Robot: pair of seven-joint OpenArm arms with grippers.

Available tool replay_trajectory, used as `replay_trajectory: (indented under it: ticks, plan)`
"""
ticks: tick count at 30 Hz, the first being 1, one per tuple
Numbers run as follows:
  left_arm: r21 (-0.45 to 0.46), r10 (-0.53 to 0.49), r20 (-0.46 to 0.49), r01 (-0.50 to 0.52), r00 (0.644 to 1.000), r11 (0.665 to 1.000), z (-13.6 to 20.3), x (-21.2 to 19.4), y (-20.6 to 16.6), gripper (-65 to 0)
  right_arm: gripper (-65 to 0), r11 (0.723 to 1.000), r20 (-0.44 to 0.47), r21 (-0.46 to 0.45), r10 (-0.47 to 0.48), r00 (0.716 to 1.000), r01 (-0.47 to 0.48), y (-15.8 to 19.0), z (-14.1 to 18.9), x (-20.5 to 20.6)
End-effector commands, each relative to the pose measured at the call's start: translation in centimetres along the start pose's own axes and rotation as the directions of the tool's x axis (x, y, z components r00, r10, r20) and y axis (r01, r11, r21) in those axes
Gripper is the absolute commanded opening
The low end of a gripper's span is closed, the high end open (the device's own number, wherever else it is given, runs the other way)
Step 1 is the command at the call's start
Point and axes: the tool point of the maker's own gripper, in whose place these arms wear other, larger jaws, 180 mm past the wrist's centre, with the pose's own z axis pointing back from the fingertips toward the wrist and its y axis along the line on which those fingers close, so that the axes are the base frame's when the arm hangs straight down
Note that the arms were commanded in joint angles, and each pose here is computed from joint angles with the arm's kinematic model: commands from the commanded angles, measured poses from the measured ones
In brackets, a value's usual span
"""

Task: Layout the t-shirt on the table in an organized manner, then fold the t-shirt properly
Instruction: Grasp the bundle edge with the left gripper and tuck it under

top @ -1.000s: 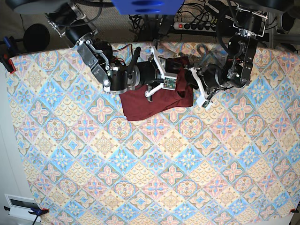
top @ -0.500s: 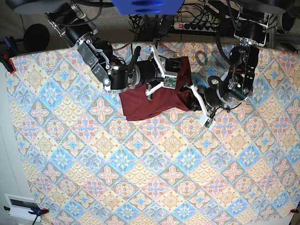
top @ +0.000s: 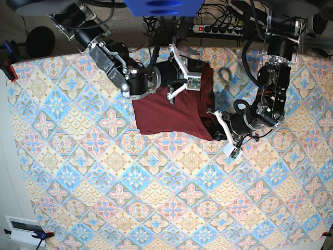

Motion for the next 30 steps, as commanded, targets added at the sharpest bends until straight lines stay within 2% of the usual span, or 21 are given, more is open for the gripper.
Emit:
replay_trajectory:
  ticks: [1,5,8,10,15,19,22,24,27,30]
  plan:
    - [0.019,-0.029,0.032,0.029,0.999,0.999,0.4,1.2,0.5,-64.8,-55.6,1.000,0.035,0.008,0.014,0.999,-0.015,0.0,0.1,1.0]
    - [0.023,-0.165,-0.078,0.167,0.983,0.986,-1.1,-1.4,-1.3,-64.8,-55.6,1.000,0.023,0.023,0.011,1.000,-0.012,0.4,-0.3,0.7]
    - [0.019,-0.292,-0.165,0.299,0.942,0.954,-2.0,-3.7,-2.4,-64.8,-55.6,1.000,0.025,0.021,0.012,1.000,-0.012,0.3,-0.2,0.7]
    - [0.036,-0.341,-0.193,0.354,0.920,0.935,-2.2,-4.2,-2.3,-64.8,-55.6,1.000,0.027,0.021,0.014,1.000,-0.015,0.3,-0.2,0.8]
    - [0.114,-0.400,-0.223,0.432,0.889,0.895,-2.0,-3.8,-0.6,-64.8,-55.6,1.000,0.015,0.014,0.015,1.000,-0.015,0.2,0.2,0.3]
    - [0.169,-0.439,-0.237,0.482,0.867,0.860,-1.7,-3.2,0.4,-64.8,-55.6,0.999,0.043,-0.049,0.011,0.999,-0.009,-1.3,1.8,0.7]
    - [0.167,-0.440,-0.223,0.479,0.870,0.862,-1.8,-3.1,0.1,-64.7,-55.6,0.997,0.053,-0.078,0.013,0.999,-0.009,-2.0,2.5,1.0]
    - [0.162,-0.423,-0.267,0.473,0.866,0.866,-1.7,-3.9,0.4,-62.6,-55.6,0.997,0.053,-0.083,0.010,0.999,-0.006,-2.3,2.6,1.0]
    - [0.115,-0.386,-0.269,0.427,0.882,0.897,-1.7,-4.5,-0.6,-54.2,-55.6,0.996,0.051,-0.085,0.008,0.999,-0.004,-2.3,2.6,0.9]
    - [0.137,-0.325,-0.248,0.366,0.913,0.921,-1.1,-3.9,0.6,-43.2,-55.6,0.996,0.045,-0.086,0.007,0.999,-0.003,-2.4,2.8,0.6]
